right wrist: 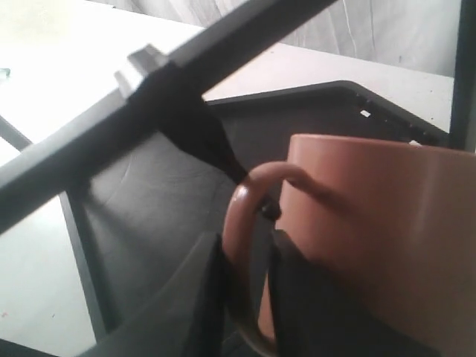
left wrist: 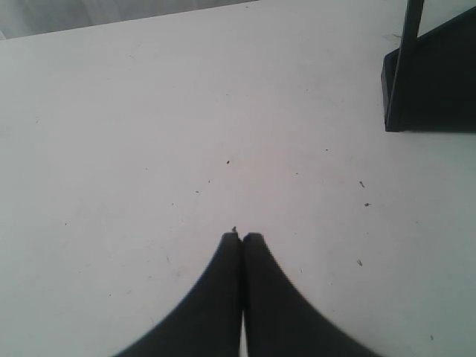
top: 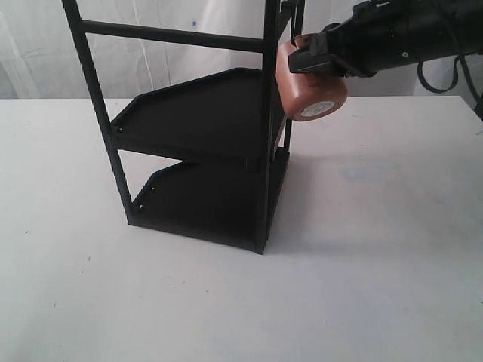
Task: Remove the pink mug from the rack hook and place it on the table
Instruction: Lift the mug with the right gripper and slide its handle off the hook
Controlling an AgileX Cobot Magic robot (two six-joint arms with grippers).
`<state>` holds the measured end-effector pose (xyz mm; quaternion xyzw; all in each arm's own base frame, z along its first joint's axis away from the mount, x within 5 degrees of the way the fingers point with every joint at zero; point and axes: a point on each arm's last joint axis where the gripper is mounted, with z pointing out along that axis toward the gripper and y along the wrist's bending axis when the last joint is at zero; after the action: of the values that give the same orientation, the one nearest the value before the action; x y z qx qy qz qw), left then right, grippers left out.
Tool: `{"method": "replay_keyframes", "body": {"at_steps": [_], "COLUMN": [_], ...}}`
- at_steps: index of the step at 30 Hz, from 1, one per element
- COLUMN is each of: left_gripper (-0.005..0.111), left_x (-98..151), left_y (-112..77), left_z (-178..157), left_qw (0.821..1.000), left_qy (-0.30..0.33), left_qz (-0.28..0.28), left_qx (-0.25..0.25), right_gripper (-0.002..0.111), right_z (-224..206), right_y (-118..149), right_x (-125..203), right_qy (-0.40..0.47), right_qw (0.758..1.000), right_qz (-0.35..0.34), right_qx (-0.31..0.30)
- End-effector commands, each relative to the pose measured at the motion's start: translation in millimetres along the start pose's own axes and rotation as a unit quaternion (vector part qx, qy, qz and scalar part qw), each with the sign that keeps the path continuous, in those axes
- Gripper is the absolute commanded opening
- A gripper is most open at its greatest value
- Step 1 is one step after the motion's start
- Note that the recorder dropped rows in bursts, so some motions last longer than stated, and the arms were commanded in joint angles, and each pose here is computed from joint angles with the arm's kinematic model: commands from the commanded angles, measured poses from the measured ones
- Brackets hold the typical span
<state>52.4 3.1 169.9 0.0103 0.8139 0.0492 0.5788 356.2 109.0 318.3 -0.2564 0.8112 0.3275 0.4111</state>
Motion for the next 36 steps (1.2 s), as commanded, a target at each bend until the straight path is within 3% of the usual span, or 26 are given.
{"method": "replay_keyframes", "body": {"at_steps": [1, 36], "left_gripper": [0.0, 0.0], "left_x": [1, 1], "left_y": [0.0, 0.0], "left_z": [0, 0], "left_qw": [1.0, 1.0], "left_qy": [0.0, 0.0], "left_qz": [-0.002, -0.002], "left_qx": [-0.001, -0.001], "right_gripper": [0.001, 0.0], "right_z": [2, -28], "right_y": [-3, 18], "right_x": [1, -23], "right_qy": [0.0, -0.028], "right_qw": [1.0, 0.996], "right_qz": [-0.004, -0.085], "right_qx": [0.002, 0.027]}}
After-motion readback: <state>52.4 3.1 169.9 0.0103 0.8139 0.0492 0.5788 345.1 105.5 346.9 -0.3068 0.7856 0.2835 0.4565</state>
